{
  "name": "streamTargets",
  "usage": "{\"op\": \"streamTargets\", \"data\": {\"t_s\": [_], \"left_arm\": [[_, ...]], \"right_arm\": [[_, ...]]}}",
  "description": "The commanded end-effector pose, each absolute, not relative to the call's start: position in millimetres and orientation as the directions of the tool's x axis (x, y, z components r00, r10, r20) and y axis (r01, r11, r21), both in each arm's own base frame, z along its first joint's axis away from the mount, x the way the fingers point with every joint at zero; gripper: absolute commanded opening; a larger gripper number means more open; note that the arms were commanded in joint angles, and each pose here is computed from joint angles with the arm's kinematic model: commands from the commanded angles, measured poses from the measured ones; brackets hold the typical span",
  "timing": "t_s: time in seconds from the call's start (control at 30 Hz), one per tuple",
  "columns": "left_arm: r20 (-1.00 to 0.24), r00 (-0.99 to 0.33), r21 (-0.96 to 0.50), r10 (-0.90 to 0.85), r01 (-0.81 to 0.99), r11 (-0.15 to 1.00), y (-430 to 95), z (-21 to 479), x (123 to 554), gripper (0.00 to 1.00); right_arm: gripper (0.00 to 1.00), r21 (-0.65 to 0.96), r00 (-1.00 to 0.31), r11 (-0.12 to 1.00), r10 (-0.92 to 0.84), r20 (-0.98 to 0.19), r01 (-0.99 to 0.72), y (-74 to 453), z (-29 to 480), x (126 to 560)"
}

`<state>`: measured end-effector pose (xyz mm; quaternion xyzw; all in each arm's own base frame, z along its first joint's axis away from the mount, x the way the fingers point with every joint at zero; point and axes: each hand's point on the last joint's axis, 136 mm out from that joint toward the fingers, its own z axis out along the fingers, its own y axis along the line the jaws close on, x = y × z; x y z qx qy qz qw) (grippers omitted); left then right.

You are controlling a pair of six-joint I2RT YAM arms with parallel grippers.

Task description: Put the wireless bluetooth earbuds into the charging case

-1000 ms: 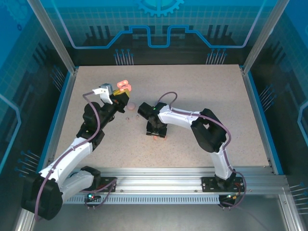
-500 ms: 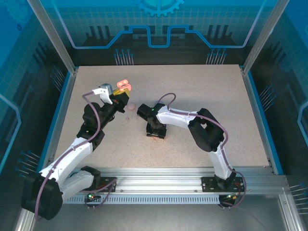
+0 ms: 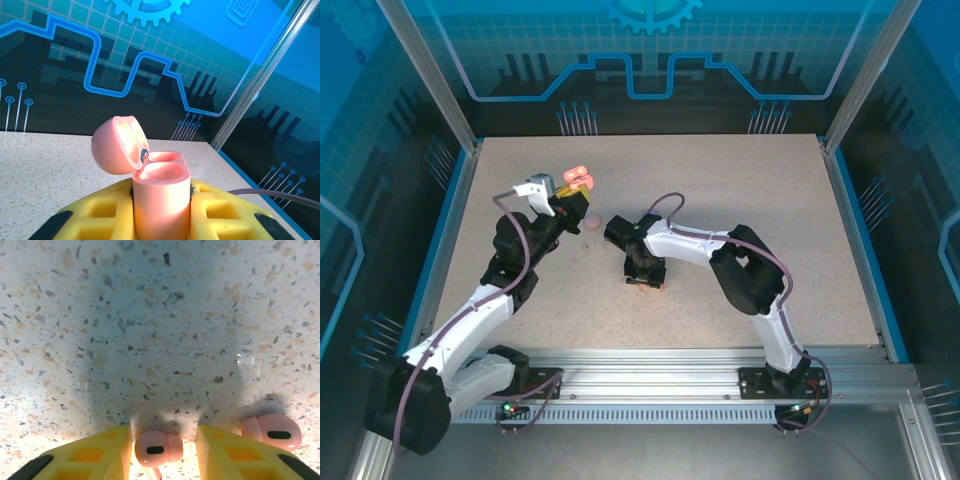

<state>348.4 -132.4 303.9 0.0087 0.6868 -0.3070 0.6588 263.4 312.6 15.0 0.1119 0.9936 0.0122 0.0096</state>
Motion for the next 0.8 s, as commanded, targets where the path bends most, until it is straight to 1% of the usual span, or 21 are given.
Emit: {"op": "streamTargets", "data": {"t_s": [0.0, 0.17, 0.3, 0.77], "left_arm": [[-0.904, -0.108, -0.418, -0.414, 0.434, 0.798, -134.3, 310.1, 347.7, 0.00], [-0.903, -0.114, -0.420, -0.414, 0.433, 0.797, -134.9, 308.3, 348.8, 0.00], [-0.904, -0.113, -0.419, -0.413, 0.439, 0.795, -136.0, 309.3, 348.1, 0.00], [-0.905, -0.121, -0.417, -0.408, 0.442, 0.794, -138.7, 306.4, 350.4, 0.00]], "right_arm": [[0.39, 0.011, -0.971, 0.971, 0.237, -0.014, 0.237, 316.7, 3.8, 263.5], [0.42, 0.033, -0.956, 0.955, 0.295, 0.015, 0.295, 320.0, 1.3, 261.8], [0.43, 0.030, -0.946, 0.946, 0.323, 0.015, 0.324, 321.1, 0.8, 263.4], [0.38, 0.029, -0.941, 0.940, 0.339, 0.015, 0.339, 317.8, -0.5, 266.9]]}}
